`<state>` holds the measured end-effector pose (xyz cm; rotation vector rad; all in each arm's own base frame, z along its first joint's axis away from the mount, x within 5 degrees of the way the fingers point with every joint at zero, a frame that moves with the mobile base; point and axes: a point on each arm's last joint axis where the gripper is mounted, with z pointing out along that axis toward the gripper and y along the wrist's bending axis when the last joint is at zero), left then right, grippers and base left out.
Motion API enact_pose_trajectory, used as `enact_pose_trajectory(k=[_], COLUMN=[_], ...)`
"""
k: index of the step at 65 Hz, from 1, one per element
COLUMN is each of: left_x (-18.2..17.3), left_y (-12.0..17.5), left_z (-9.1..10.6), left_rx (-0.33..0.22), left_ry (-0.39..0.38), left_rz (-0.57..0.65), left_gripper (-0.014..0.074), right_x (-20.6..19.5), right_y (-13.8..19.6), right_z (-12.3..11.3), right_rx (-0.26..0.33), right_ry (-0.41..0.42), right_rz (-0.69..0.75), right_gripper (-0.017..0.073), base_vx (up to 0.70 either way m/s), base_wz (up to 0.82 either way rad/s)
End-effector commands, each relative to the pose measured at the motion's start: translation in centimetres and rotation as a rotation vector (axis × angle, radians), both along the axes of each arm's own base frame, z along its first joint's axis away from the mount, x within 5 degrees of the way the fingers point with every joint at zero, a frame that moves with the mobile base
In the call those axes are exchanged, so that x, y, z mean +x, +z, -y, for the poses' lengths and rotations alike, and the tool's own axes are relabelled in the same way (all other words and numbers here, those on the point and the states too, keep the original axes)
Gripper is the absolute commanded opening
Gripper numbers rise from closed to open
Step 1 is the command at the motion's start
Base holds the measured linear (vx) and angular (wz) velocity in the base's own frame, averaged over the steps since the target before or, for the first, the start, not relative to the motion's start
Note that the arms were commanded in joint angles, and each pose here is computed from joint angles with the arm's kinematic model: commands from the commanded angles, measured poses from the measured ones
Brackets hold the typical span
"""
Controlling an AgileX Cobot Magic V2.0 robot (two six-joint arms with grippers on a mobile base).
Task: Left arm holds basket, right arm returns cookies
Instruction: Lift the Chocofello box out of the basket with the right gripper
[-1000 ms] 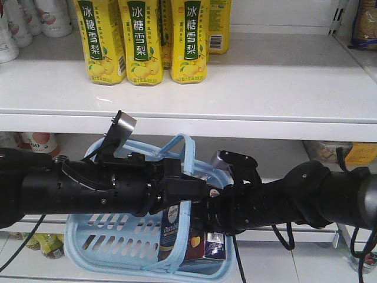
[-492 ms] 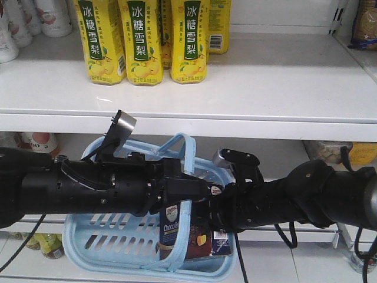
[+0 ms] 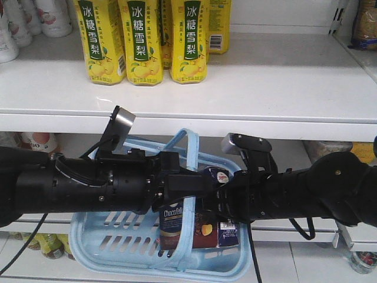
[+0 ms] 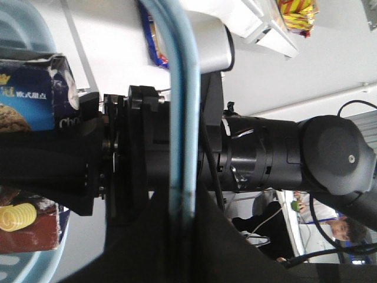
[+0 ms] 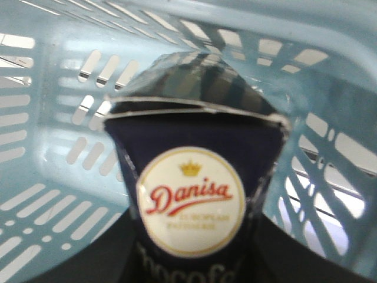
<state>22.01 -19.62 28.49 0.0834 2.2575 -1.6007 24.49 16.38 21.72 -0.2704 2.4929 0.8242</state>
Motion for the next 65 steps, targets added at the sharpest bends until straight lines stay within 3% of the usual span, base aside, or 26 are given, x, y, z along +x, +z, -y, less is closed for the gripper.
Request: enact_pose_trajectory(k=[1,34,52,65], left_x=[0.2,0.2,0.2,0.2], left_y=[2.2,2.2,2.2,2.2], left_z=[-0.1,-0.1,-0.1,-0.1], left_rx=[-0.060,-0.060,-0.060,-0.060], left_ry=[0.037,0.037,0.037,0.037], left_rz=[0.055,0.055,0.055,0.055], left_gripper=[-0.0003,-0.0003,-0.0003,-0.0003], right_x=[-0.4,-3.7,-6.5,-9.1], right_y=[2.8,7.2,11.0,13.9], right_z=[0.3,2.6,7.0,10.2], right_rx=[0.040,-0.029,-0.032,-0.090], right_ry=[-0.005,0.024,-0.054,-0.112], right_rz=[0.059,0.162,0.260,0.393], right_gripper=[0.0123,0.0130,0.0133,0.0133], base_vx=[0.00,0.00,0.00,0.00], base_wz=[0.00,0.00,0.00,0.00])
